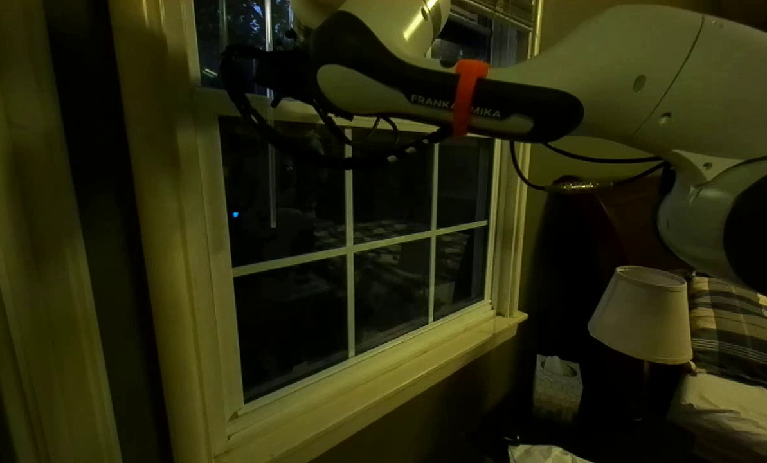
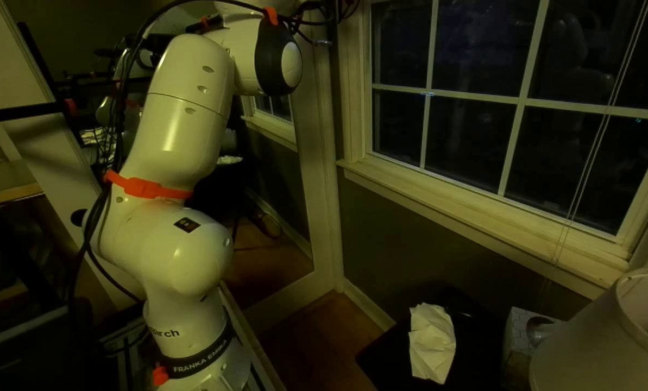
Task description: Close the left latch of the window
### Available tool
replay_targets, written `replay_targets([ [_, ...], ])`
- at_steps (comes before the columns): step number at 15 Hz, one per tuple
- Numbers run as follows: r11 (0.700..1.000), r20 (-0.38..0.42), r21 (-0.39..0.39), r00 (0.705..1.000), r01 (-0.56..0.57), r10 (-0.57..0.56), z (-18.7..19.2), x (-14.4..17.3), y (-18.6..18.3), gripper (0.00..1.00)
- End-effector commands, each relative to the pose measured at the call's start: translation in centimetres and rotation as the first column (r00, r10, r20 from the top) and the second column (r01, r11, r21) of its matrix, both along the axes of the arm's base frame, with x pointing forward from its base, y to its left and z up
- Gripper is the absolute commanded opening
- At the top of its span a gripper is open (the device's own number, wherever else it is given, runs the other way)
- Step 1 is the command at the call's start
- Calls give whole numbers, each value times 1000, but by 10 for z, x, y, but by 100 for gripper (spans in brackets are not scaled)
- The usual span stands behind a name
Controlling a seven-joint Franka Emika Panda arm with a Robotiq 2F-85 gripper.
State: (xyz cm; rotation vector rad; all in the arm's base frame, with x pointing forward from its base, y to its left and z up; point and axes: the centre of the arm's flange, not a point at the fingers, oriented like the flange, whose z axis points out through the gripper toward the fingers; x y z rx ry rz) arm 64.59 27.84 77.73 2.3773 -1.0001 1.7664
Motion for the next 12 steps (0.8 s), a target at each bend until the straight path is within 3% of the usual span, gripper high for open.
replay_targets([
  [1,997,53,8,996,71,-71,7,25,16,100],
  [7,994,101,-5,989,107,-106,-1,29,20,100],
  [12,995,129,-58,989,79,-71,-7,34,22,100],
])
